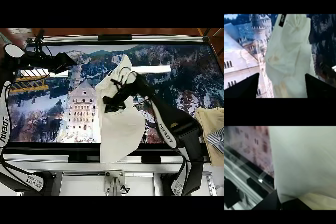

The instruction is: Fold the shirts.

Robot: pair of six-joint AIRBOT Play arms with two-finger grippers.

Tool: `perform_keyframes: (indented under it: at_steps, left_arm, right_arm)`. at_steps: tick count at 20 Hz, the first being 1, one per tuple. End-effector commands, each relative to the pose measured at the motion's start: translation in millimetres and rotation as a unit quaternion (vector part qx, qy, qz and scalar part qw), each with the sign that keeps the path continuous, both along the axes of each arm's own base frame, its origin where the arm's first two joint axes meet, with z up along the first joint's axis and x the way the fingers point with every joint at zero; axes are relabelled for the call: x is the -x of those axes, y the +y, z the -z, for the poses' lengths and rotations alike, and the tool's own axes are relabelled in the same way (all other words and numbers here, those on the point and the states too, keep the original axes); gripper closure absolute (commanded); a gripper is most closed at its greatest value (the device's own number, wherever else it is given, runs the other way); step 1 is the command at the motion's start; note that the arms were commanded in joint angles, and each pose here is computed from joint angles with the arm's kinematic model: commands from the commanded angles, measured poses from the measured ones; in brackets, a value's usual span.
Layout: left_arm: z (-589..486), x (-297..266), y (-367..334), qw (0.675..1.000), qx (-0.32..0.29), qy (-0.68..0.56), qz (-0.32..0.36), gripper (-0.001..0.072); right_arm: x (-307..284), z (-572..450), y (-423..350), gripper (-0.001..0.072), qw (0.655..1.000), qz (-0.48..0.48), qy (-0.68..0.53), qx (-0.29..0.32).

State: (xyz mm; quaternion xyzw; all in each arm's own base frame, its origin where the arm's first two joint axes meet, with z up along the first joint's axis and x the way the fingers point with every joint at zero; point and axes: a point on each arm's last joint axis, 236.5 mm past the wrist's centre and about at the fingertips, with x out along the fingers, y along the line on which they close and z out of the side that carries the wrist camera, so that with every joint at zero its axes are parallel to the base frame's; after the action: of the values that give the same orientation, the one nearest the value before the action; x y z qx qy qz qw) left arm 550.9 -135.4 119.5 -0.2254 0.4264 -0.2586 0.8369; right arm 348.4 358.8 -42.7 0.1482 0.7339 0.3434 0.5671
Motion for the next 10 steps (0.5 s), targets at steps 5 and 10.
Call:
perform_keyframes:
  at_steps: [5, 10]
  left_arm:
    - [-1, 8, 41, 1.000, -0.002, 0.020, -0.016, 0.0032]
    - [35, 26, 70, 0.994, -0.067, 0.086, -0.024, 0.0032]
  right_arm:
    - [95, -35, 99, 0.0312, 0.991, -0.091, 0.031, -0.092]
    - [16, -63, 30, 0.0195, 0.997, -0.019, -0.054, -0.051]
